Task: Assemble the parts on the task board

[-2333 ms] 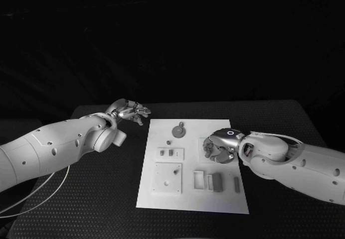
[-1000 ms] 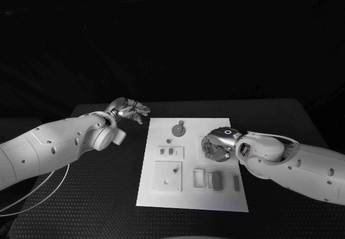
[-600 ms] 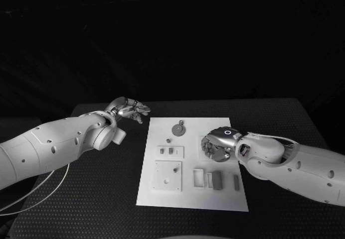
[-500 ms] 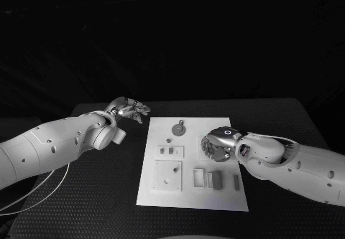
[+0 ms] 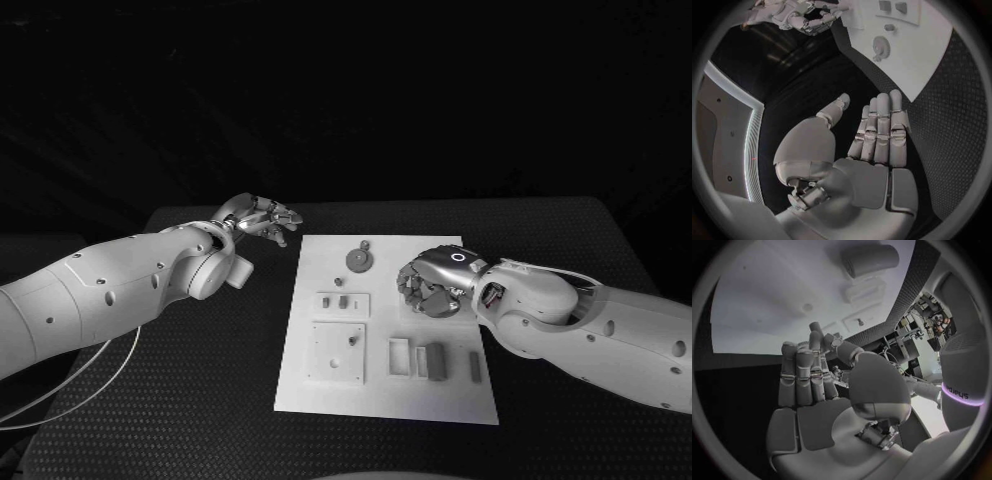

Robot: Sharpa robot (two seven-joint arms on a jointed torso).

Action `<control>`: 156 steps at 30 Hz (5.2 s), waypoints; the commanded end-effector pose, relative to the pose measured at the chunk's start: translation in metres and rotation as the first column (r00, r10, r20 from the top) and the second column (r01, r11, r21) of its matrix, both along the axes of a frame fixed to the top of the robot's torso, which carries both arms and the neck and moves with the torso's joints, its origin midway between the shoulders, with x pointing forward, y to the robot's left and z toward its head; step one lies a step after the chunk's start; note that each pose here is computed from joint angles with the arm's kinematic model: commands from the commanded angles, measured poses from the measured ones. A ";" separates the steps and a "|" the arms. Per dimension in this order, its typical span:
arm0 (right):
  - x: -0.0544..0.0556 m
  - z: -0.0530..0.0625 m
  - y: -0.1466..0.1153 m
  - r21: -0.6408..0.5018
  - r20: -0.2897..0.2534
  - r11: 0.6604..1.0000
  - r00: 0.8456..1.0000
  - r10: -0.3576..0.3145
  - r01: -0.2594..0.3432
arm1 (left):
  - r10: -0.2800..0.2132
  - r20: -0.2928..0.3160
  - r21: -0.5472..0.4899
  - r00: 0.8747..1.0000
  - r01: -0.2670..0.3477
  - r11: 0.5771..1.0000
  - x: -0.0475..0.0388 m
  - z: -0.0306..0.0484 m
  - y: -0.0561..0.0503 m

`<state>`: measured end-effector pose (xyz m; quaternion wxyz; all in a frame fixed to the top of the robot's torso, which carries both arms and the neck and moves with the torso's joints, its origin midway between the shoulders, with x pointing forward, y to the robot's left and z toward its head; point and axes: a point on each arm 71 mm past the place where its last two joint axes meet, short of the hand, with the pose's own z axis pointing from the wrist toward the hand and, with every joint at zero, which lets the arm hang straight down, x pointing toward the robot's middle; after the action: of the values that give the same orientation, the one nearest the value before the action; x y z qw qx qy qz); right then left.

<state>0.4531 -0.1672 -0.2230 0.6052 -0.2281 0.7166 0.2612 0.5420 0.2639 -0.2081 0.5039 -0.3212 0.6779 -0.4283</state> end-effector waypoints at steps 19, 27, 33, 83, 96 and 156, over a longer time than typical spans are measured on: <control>-0.027 0.016 0.070 0.210 -0.063 0.964 0.982 0.179 -0.163 | -0.005 0.003 -0.008 1.000 0.005 1.000 0.0008 0.0010 -0.001; -0.042 -0.006 0.099 0.190 -0.077 0.954 0.966 0.248 -0.230 | 0.003 0.007 -0.008 1.000 -0.003 1.000 0.0027 0.0010 -0.002; -0.050 -0.027 0.109 0.133 -0.112 0.957 0.956 0.271 -0.256 | 0.000 0.010 -0.010 1.000 0.000 1.000 0.0032 0.0011 -0.005; -0.055 -0.068 0.121 0.054 -0.087 0.970 0.967 0.241 -0.237 | -0.028 0.003 -0.020 1.000 0.028 0.999 0.0019 0.0011 -0.009; -0.058 -0.072 0.122 0.034 -0.140 0.965 0.954 0.263 -0.261 | -0.026 0.002 -0.019 1.000 0.026 0.999 0.0019 0.0010 -0.008; -0.060 -0.060 0.105 0.190 -0.117 0.962 0.969 0.219 -0.195 | -0.020 -0.004 -0.015 1.000 0.020 1.000 0.0023 0.0005 -0.004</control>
<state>0.3939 -0.0624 -0.2865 0.5350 -0.2360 0.7120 0.3887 0.5441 0.2617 -0.2090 0.4992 -0.3217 0.6797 -0.4306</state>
